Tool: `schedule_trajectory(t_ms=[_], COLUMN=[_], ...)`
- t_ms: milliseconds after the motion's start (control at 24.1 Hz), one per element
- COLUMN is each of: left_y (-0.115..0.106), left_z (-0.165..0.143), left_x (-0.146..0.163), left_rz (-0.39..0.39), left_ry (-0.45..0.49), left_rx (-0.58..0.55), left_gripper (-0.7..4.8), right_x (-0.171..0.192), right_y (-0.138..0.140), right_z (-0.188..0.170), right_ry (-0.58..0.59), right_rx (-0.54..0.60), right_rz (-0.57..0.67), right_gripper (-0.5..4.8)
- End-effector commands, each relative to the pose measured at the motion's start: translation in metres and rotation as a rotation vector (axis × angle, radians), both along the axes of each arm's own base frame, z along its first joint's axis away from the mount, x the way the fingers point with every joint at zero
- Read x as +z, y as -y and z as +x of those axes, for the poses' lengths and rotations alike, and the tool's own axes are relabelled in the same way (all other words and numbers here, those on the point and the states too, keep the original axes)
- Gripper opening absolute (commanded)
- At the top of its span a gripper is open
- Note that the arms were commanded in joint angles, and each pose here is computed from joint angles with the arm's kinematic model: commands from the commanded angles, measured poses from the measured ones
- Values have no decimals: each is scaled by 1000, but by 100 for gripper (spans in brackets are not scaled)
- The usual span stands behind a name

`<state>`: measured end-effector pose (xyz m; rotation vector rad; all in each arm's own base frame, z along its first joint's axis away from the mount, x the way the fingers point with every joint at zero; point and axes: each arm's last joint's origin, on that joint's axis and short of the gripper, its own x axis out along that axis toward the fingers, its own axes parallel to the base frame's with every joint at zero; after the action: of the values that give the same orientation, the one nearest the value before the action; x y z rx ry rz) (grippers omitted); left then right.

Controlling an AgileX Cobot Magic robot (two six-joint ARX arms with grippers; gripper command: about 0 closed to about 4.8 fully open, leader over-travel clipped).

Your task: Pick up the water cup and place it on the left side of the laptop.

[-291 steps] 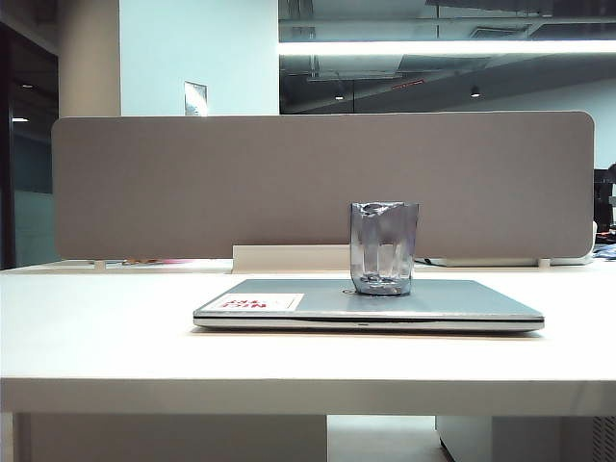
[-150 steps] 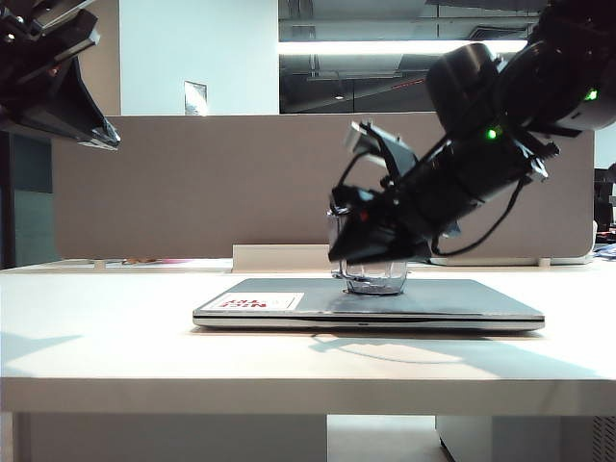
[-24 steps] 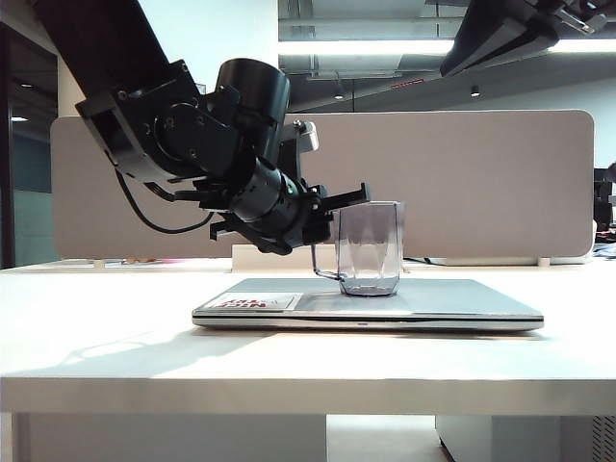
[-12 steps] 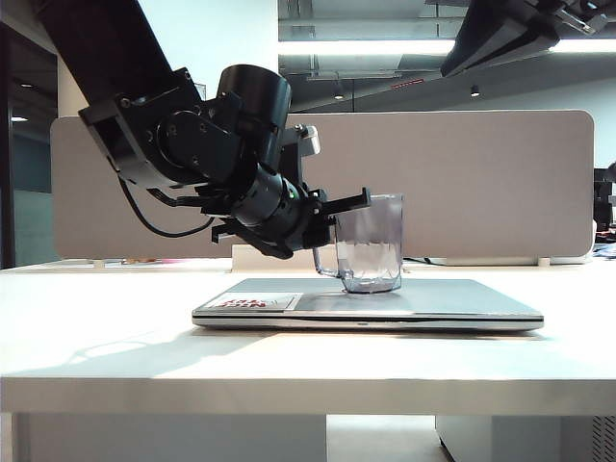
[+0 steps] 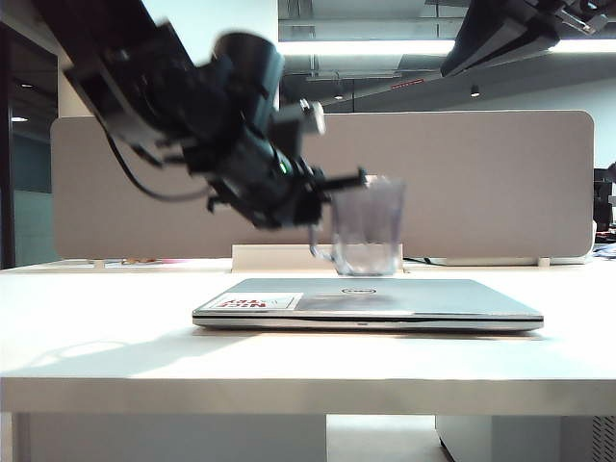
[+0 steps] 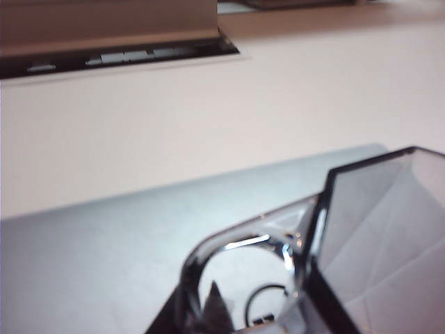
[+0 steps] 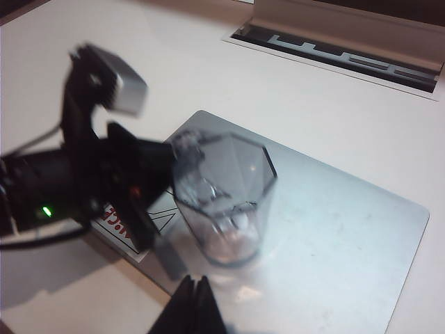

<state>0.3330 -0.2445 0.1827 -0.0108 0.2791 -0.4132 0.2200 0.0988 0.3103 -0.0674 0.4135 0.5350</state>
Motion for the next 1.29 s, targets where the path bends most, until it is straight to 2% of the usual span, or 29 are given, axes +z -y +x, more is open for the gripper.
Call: schedule_trajectory(t_ms=[42, 249, 498, 748, 997, 1288], left_y=[-14, -42, -79, -105, -134, -145], left_z=[1, 1, 7, 11, 16, 16], left_x=[26, 50, 62, 48, 37, 31], left_rz=[-11, 12, 40, 82, 75, 70], left_ry=[16, -17, -62, -99, -134, -129], left_rx=[25, 85, 175, 202, 281, 316], left_gripper=[-6, -6, -6, -6, -6, -6], right_x=[4, 4, 4, 4, 4, 4], right_y=[0, 0, 0, 0, 0, 0], right_z=[0, 0, 0, 0, 0, 0], right_ry=[20, 19, 18, 17, 14, 14], right_rx=[0, -2, -3, -3, -6, -6], right_rz=[13, 17, 19, 19, 25, 24], right_gripper=[-2, -2, -2, -2, -2, -2])
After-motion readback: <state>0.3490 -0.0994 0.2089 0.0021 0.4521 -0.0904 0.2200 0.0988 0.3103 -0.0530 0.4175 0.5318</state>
